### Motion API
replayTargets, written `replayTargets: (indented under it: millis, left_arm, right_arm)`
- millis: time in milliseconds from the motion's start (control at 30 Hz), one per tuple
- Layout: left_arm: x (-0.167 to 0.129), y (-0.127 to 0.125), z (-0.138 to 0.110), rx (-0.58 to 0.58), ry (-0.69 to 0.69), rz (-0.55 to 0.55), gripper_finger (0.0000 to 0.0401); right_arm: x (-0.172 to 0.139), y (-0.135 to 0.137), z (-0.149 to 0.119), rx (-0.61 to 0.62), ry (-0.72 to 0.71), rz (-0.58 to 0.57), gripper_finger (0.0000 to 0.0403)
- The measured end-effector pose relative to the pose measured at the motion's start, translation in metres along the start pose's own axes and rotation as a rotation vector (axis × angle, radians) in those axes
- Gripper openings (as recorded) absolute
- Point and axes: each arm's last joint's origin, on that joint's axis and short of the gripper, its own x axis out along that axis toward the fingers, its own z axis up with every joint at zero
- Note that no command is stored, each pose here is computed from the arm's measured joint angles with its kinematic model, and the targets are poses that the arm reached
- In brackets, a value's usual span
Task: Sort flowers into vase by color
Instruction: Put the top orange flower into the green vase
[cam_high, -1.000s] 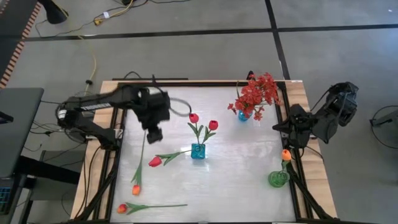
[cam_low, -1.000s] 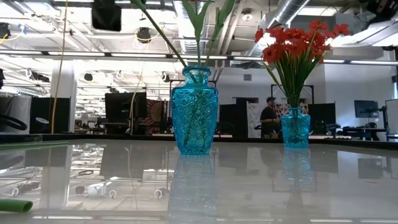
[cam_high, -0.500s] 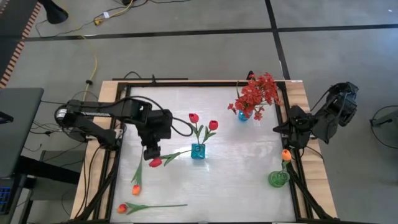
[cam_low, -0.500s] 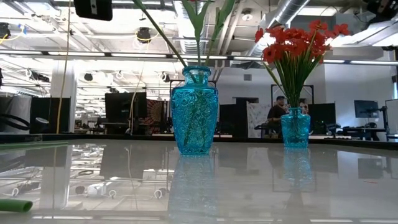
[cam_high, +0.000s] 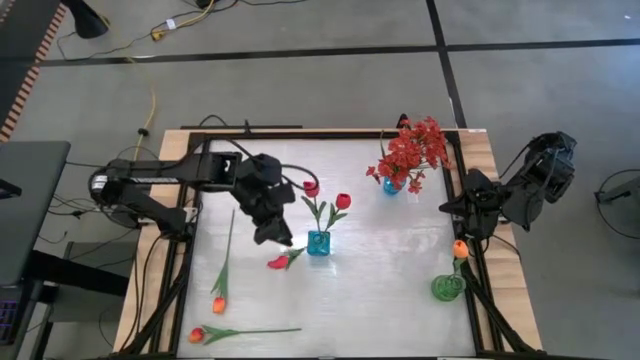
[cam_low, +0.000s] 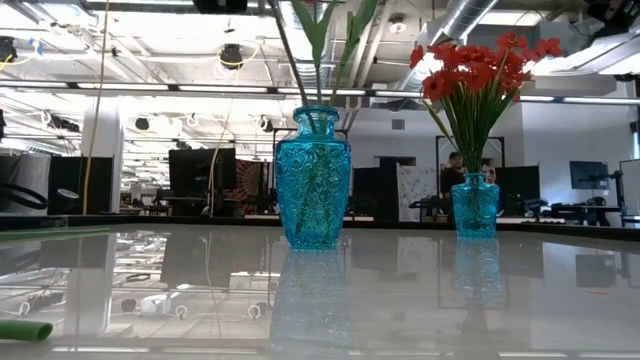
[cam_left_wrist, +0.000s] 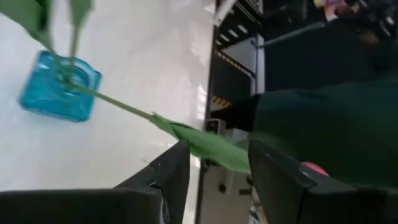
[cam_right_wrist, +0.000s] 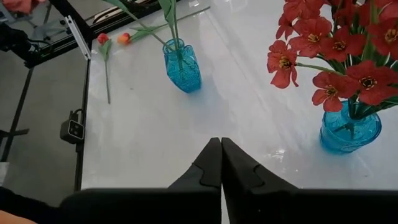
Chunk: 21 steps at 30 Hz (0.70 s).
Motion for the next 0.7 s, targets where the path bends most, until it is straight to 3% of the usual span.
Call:
replayTargets:
  millis: [167,367,500,633,700]
  left_arm:
    - [-0.013,0.01,0.007,-0.011,-0.081,0.069,0.0151]
    - [-0.058,0.013,0.013,0.004,-0.26,0.186,0.0151]
    - [-0.085,0.007,0.008,0.022,-0.34,0.192,0.0151]
    - [-0.103,-0.001,-0.01,0.008,-0.325,0.203,0.0151]
    - [-0.103,0.0,-0.023,-0.043,-0.259,0.272,0.0151]
  right_arm:
    - [0.0,0.0,0.0,0.0,0.0,0.0,0.0035]
    - [0.0,0.0,0.0,0.0,0.0,0.0,0.0025]
    - [0.0,0.0,0.0,0.001,0.0,0.0,0.0029]
    - [0.0,0.0,0.0,0.001,0.0,0.001,0.0033]
    - [0.0,0.0,0.0,0.002,-0.001,0.002,0.003]
